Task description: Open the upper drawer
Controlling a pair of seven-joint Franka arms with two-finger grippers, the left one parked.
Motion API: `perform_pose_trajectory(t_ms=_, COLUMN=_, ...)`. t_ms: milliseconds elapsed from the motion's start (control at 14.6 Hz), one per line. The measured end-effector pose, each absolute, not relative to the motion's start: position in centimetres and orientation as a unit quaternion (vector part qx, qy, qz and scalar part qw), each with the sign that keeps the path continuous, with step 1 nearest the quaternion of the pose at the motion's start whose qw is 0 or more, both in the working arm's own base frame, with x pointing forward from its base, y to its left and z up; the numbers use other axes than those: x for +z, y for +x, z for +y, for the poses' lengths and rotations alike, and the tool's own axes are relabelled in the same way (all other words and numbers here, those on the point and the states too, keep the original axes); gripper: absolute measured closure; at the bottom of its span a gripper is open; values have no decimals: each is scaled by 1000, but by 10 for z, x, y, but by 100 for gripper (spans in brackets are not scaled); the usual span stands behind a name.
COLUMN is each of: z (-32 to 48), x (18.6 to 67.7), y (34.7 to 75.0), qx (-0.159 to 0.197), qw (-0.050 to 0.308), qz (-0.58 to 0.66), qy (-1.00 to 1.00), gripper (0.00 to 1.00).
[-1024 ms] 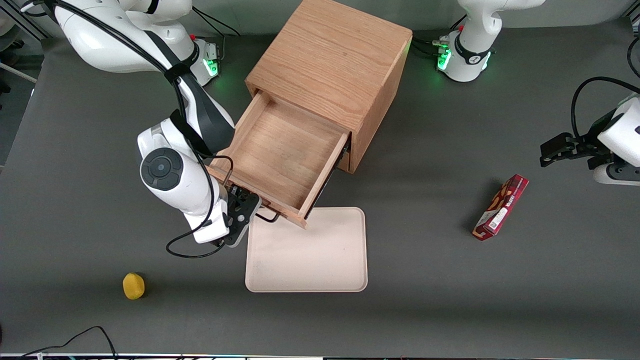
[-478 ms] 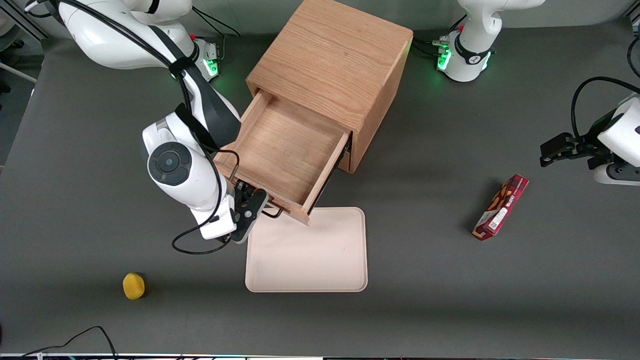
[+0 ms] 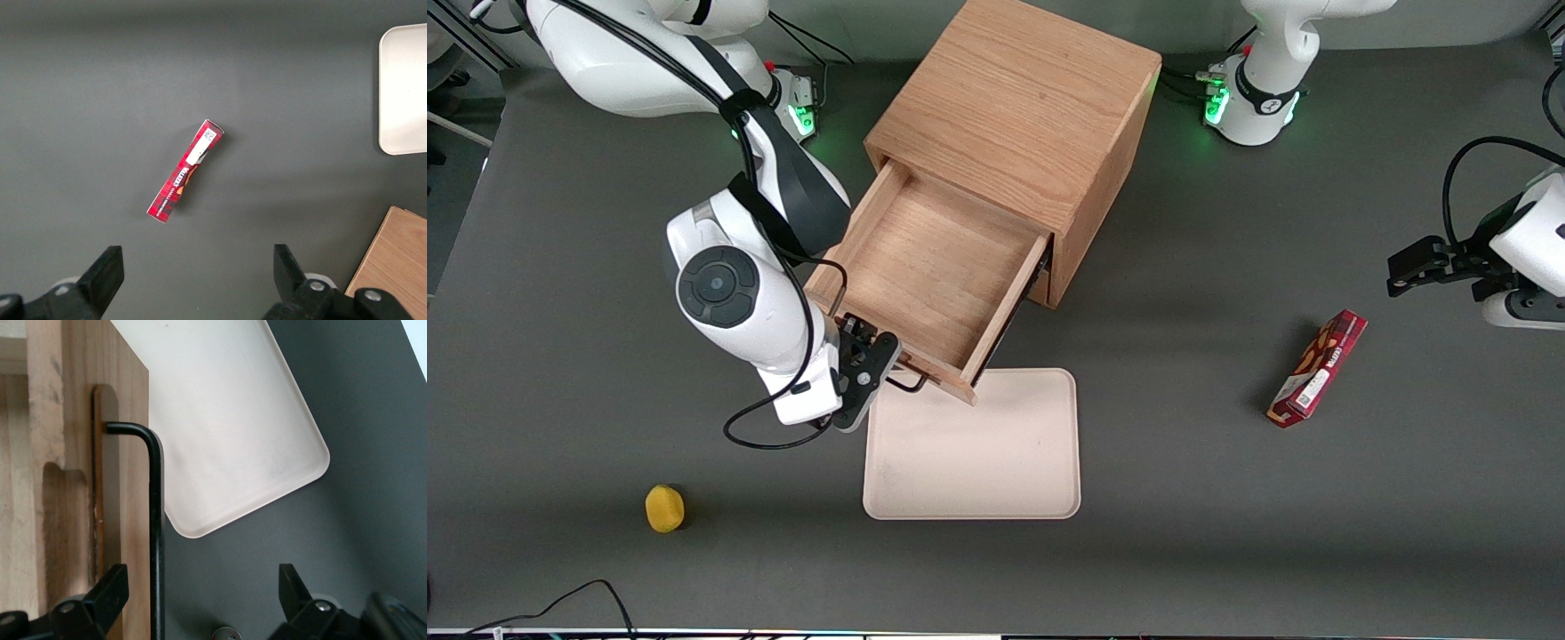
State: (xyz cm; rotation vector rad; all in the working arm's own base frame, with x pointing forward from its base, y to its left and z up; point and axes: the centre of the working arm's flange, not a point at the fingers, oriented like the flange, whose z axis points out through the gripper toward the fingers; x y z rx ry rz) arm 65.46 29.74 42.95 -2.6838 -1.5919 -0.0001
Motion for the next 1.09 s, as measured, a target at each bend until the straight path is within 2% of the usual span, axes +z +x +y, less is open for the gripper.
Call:
perform_pose_trajectory(t_ms=410, z=259, x=457, y=666, qx=24, qw=19, qz=-487, qy=-873, gripper=0)
perform_pose_trajectory(t_ms=546, z=234, x=481, y=670, qx=20, qw=26, qz=-472, qy=-881, gripper=0)
perform_pose_trajectory(t_ms=751, z=205, x=532, y=663, qx=3, qw=18, qz=-456, qy=-890, gripper=0)
perform_pose_trajectory(t_ms=1093, z=115, x=593, y=641, qx=26, qw=13, qz=-354, qy=-935, gripper=0)
